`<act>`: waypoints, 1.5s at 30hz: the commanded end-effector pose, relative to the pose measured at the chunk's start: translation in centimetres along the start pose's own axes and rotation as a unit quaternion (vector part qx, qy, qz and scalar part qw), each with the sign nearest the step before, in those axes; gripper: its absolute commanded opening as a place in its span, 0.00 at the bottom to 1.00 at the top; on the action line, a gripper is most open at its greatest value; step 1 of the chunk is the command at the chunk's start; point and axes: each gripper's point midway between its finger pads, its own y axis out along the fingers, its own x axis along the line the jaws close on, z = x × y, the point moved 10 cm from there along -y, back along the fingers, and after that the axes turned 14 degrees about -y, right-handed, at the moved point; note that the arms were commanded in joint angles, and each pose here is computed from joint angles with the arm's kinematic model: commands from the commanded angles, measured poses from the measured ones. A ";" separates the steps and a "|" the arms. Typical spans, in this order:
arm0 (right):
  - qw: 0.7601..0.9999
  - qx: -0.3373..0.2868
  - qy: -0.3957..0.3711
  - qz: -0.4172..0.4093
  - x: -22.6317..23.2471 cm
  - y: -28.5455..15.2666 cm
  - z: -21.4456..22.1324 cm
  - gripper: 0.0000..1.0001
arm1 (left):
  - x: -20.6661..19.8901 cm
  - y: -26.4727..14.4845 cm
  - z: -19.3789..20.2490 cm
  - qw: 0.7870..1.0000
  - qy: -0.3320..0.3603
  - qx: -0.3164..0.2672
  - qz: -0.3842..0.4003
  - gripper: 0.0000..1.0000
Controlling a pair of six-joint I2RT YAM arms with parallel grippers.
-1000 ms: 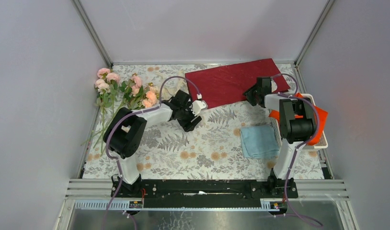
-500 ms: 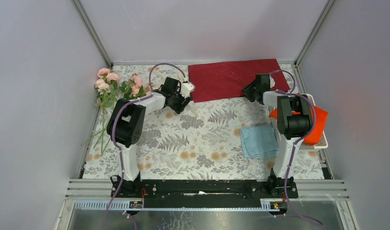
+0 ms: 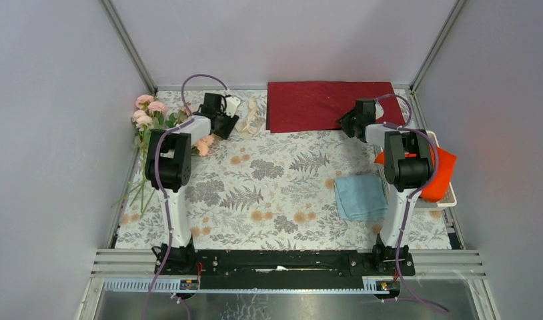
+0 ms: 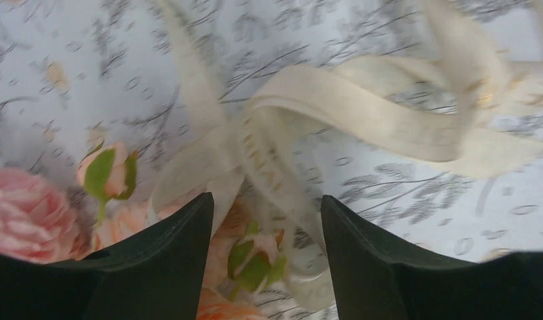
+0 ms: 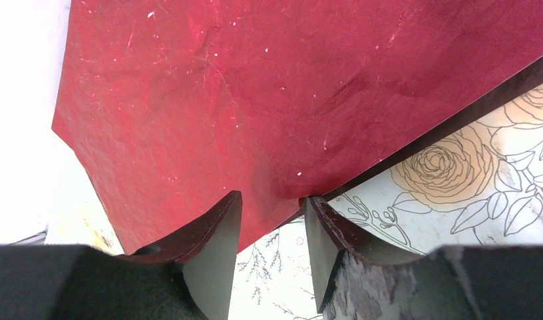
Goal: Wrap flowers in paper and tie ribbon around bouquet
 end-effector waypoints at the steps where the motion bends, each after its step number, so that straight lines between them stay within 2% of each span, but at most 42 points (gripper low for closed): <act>1: 0.998 -0.060 0.016 -0.009 1.4 0.2 -2.6 0.47 | 2.2 -0.6 -1.1 0.999 0.003 -0.020 -0.039 0.66; 12: 0.994 -0.089 0.061 0.006 2.0 2.1 -3.9 0.48 | 1.7 -2.4 -1.9 0.999 0.004 -0.041 -0.012 0.67; 16: 0.990 -0.103 0.093 0.017 1.9 2.8 -4.1 0.44 | 1.2 -4.1 -2.8 0.998 0.000 -0.058 0.013 0.68; 19: 0.989 -0.104 0.100 0.029 1.9 3.2 -4.3 0.32 | 0.7 -5.5 -3.4 0.997 -0.001 -0.067 0.038 0.69; 23: 0.989 -0.122 0.073 0.029 2.5 2.7 -5.3 0.05 | 0.2 -7.3 -3.9 0.995 -0.005 -0.072 0.067 0.70; 24: 0.990 -0.126 0.058 0.024 2.9 2.3 -5.8 0.00 | 0.0 -8.0 -4.0 0.994 -0.004 -0.071 0.077 0.70; 25: 0.991 -0.128 0.043 0.016 3.3 1.7 -6.3 0.00 | -0.2 -8.7 -4.2 0.993 0.000 -0.072 0.090 0.70; 28: 0.990 -0.140 -0.018 -0.018 5.3 -1.1 -7.6 0.00 | -1.1 -11.1 -4.6 0.986 0.015 -0.077 0.145 0.75; 30: 0.985 -0.158 -0.054 -0.040 7.1 -3.9 -8.3 0.00 | -2.0 -13.0 -5.1 0.980 0.024 -0.084 0.179 0.82; 33: 0.975 -0.192 -0.084 -0.078 10.0 -8.8 -8.7 0.00 | -4.3 -16.3 -6.5 0.971 0.052 -0.099 0.209 0.87; 35: 0.967 -0.214 -0.088 -0.110 11.8 -12.4 -9.0 0.00 | -6.7 -18.2 -7.2 0.965 0.081 -0.106 0.227 0.98; 41: 0.940 -0.264 -0.119 -0.181 16.4 -21.6 -7.7 0.00 | -12.3 -25.0 -10.1 0.940 0.135 -0.121 0.289 0.99; 45: 0.925 -0.284 -0.119 -0.222 18.1 -26.9 -6.5 0.00 | -14.5 -30.7 -11.2 0.919 0.166 -0.163 0.318 0.99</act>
